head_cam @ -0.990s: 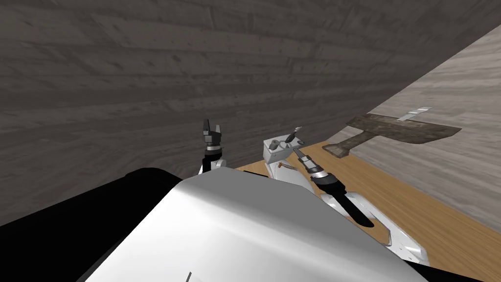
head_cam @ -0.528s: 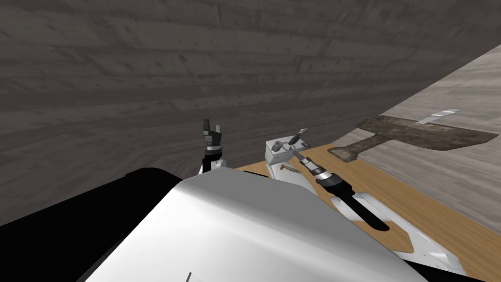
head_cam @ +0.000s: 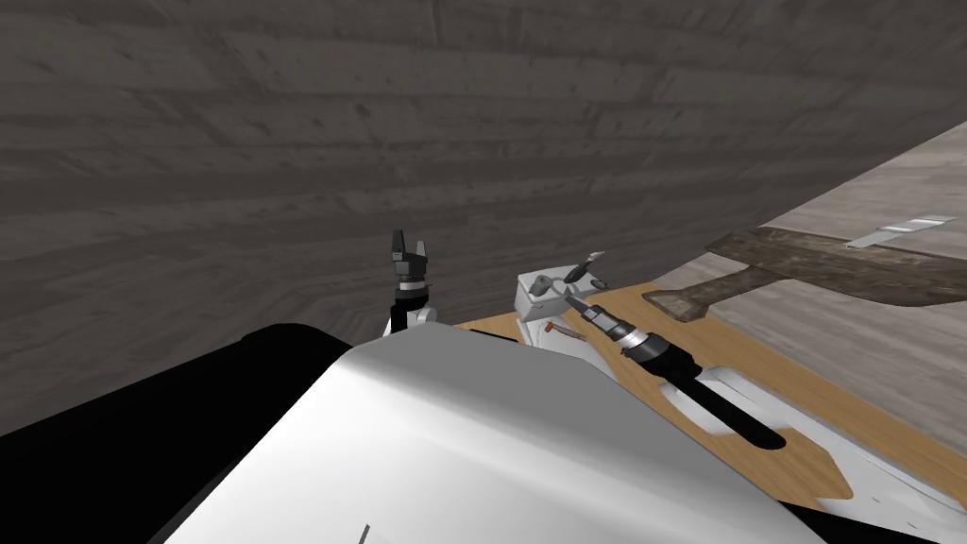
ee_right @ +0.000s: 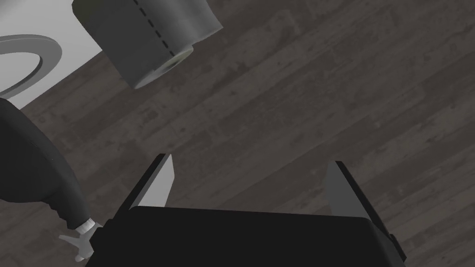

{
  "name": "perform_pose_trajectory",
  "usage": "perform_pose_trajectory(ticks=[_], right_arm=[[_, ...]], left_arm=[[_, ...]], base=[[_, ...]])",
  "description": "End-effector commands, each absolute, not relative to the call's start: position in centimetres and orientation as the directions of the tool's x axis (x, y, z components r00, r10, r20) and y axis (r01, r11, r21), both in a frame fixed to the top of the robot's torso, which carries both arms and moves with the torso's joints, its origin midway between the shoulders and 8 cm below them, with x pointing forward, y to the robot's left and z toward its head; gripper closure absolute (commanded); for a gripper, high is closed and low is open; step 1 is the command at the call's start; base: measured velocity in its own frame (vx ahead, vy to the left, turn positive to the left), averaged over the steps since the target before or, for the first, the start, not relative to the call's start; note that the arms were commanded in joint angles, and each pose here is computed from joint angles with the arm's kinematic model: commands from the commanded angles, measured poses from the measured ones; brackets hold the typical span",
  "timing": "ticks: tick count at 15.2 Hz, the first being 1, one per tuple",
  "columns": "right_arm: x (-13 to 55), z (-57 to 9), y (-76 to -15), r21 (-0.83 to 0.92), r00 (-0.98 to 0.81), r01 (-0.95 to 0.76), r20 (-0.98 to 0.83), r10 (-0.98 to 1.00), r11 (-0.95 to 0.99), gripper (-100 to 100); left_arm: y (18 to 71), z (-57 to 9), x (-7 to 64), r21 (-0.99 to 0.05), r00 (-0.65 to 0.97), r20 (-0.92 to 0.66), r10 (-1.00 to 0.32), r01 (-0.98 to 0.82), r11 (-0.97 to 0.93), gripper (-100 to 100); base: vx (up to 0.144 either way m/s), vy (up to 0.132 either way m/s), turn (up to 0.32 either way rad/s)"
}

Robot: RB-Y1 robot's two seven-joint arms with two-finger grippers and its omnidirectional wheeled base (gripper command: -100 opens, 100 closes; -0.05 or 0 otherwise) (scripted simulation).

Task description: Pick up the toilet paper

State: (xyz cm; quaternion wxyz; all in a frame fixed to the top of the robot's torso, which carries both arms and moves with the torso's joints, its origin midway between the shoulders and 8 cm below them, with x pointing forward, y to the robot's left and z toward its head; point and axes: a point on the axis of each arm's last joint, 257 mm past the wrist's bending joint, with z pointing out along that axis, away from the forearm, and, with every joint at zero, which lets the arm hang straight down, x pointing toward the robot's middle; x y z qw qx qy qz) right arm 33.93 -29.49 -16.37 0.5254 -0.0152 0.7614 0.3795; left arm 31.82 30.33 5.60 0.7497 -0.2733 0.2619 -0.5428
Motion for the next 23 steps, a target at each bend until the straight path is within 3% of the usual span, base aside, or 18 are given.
perform_pose_trajectory(ticks=[1, 23], right_arm=[[33.7, -17.0, -30.2, 0.539, -0.475, -0.419, -0.816, 0.329, 0.731, -100], [32.9, -20.9, -36.7, 0.283, -0.667, -0.469, -0.734, -0.126, 0.837, -100]], left_arm=[[30.3, 5.6, 31.8, -0.694, 0.273, -0.096, -0.957, 0.671, 0.261, 0], [30.3, 5.6, 31.8, -0.694, 0.273, -0.096, -0.957, 0.671, 0.261, 0]], base=[[0.034, 0.028, 0.144], [0.028, 0.022, 0.082]])
